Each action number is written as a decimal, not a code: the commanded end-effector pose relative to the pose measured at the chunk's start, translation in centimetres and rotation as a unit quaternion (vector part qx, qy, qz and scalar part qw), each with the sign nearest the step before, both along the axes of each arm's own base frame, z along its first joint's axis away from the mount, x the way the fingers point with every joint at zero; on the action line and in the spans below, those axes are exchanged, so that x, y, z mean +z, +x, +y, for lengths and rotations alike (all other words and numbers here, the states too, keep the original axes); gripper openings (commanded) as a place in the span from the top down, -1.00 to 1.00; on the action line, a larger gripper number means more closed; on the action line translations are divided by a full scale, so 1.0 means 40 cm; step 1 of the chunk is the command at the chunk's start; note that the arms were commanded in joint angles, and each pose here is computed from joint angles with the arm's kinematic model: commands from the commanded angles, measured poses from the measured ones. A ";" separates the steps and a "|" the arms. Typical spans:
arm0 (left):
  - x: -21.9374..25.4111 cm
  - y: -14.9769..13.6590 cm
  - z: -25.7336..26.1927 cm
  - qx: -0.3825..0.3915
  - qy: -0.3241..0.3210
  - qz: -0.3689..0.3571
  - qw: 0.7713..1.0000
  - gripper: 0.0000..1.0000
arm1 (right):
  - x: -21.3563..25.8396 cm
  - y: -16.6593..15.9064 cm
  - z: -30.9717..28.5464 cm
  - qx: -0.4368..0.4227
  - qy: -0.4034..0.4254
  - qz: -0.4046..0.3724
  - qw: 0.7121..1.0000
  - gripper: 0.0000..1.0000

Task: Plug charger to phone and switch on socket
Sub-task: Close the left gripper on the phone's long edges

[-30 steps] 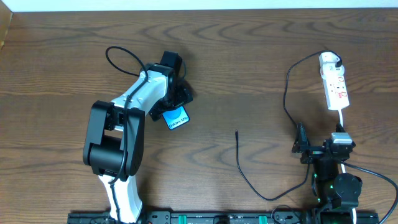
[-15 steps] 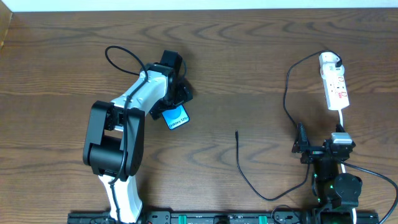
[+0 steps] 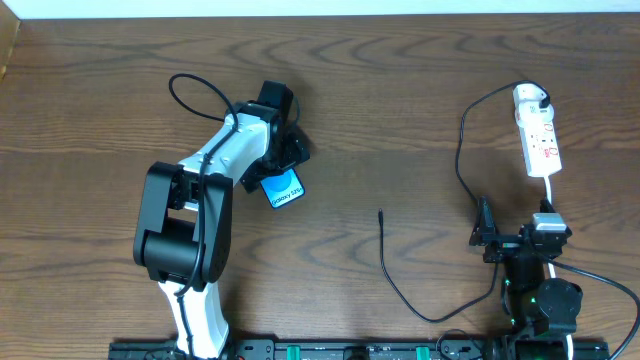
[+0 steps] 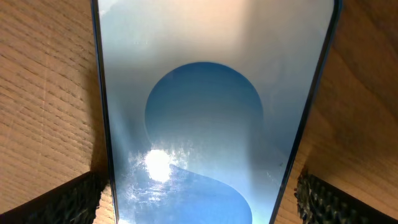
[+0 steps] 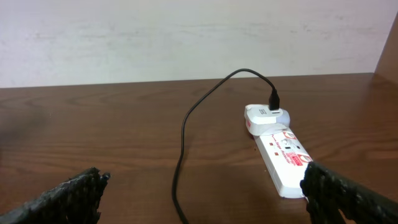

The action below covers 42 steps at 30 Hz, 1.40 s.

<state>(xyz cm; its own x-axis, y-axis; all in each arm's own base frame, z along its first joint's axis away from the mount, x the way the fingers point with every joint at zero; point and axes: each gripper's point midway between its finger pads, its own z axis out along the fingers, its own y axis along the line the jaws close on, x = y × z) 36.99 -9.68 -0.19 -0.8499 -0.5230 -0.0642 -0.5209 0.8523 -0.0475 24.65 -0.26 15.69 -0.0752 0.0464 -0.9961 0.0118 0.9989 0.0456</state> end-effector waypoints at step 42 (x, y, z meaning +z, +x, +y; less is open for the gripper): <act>-0.023 -0.010 0.025 0.014 0.016 0.011 1.000 0.47 | -0.002 -0.001 0.004 0.003 0.005 0.001 1.000 -0.98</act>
